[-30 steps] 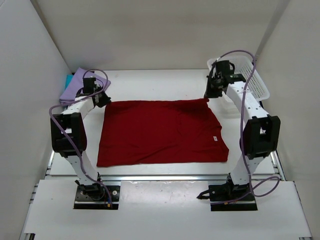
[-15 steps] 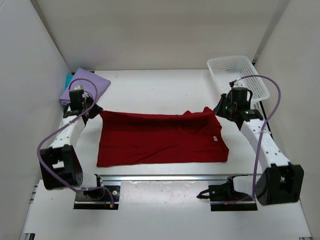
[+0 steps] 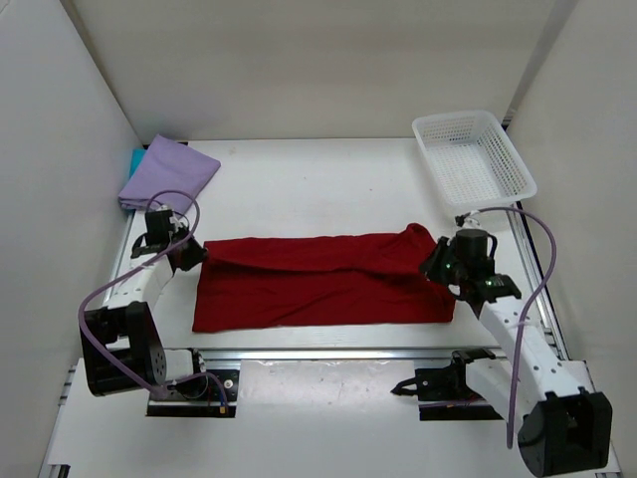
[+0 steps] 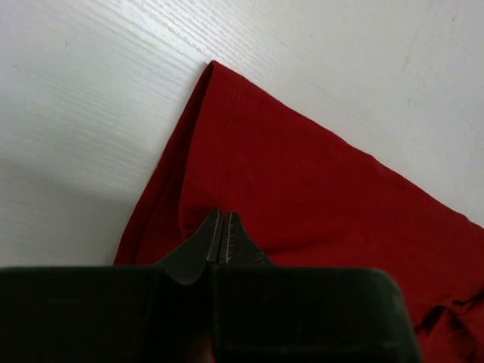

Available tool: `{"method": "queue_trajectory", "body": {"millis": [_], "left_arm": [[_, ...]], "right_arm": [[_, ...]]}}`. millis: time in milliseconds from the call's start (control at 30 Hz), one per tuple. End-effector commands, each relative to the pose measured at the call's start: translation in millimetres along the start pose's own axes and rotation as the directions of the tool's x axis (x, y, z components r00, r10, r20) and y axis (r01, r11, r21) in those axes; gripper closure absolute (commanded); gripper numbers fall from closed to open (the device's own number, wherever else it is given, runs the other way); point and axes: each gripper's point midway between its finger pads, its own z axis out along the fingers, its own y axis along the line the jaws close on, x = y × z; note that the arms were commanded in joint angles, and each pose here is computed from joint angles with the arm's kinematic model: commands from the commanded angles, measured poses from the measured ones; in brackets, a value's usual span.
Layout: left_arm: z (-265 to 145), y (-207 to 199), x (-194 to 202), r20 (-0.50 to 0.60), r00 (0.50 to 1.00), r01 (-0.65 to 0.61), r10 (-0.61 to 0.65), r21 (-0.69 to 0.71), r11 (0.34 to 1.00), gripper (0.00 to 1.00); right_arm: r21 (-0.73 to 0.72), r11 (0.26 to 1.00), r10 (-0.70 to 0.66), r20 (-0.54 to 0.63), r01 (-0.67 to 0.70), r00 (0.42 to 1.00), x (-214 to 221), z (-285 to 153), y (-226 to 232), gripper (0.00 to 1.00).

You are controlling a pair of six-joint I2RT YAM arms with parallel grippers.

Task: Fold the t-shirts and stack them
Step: Fold the other side of the tshirt into a rectangle

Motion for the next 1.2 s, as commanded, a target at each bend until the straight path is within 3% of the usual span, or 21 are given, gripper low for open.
{"method": "queue_trajectory", "body": {"millis": [0,133,267,400,467,567,700,767,867,1033,1167], "left_arm": [[-2.7,4.4,-1.0,0.018,1.0,-0.002,0.002,-0.01,1.0,0.94],[-7.3,15.5,-6.7,0.05,0.993,0.102,-0.104,0.033,0.994,0.67],[-26.1,14.0,-37.3,0.161,0.959,0.216,-0.234,0.12,0.969,0.68],[-42.8,-28.2,-45.9,0.24,0.958,0.112,-0.159,0.201,0.973,0.7],[-41.3,-65.6,-24.0,0.212,0.975,0.015,-0.072,0.256,0.967,0.71],[-36.9,-110.2,19.1,0.168,0.985,-0.089,0.035,0.326,0.941,0.72],[-28.2,-139.4,71.8,0.09,0.986,-0.164,0.14,0.382,0.909,0.73],[-27.2,-150.0,90.9,0.063,0.985,-0.173,0.162,0.427,0.888,0.74],[-22.3,-144.4,107.1,0.026,0.985,-0.163,0.169,0.439,0.884,0.75],[-15.4,-131.7,119.4,-0.001,0.987,-0.146,0.163,0.442,0.885,0.75],[-10.5,-133.2,127.6,-0.015,0.986,-0.143,0.166,0.443,0.885,0.76]], "right_arm": [[-0.021,0.998,0.067,0.037,-0.067,0.997,9.3,-2.8,-2.0,1.0],[-0.004,0.989,0.145,0.056,-0.145,0.988,27.7,-0.8,-21.5,0.94],[0.03,0.99,0.134,0.091,-0.137,0.987,27.2,-6.4,-24.0,0.77],[0.038,0.998,0.049,0.205,-0.058,0.977,-11.8,-27.7,-8.5,0.65],[0.015,0.999,0.025,0.224,-0.03,0.974,-22.1,-25.6,4.8,0.67],[-0.054,0.998,-0.03,0.147,0.038,0.989,-10.5,-2.2,34.8,1.0],[-0.138,0.965,-0.215,0.082,0.224,0.973,-2.7,32.4,79.6,1.0],[-0.161,0.951,-0.253,0.09,0.265,0.963,-7.2,48.8,91.0,0.8],[-0.167,0.937,-0.298,0.077,0.307,0.951,-15.2,71.4,95.4,0.6],[-0.157,0.929,-0.331,0.054,0.335,0.942,-13.3,90.8,96.2,0.48],[-0.152,0.923,-0.351,0.049,0.355,0.935,-7.9,102.7,95.7,0.47]]}}
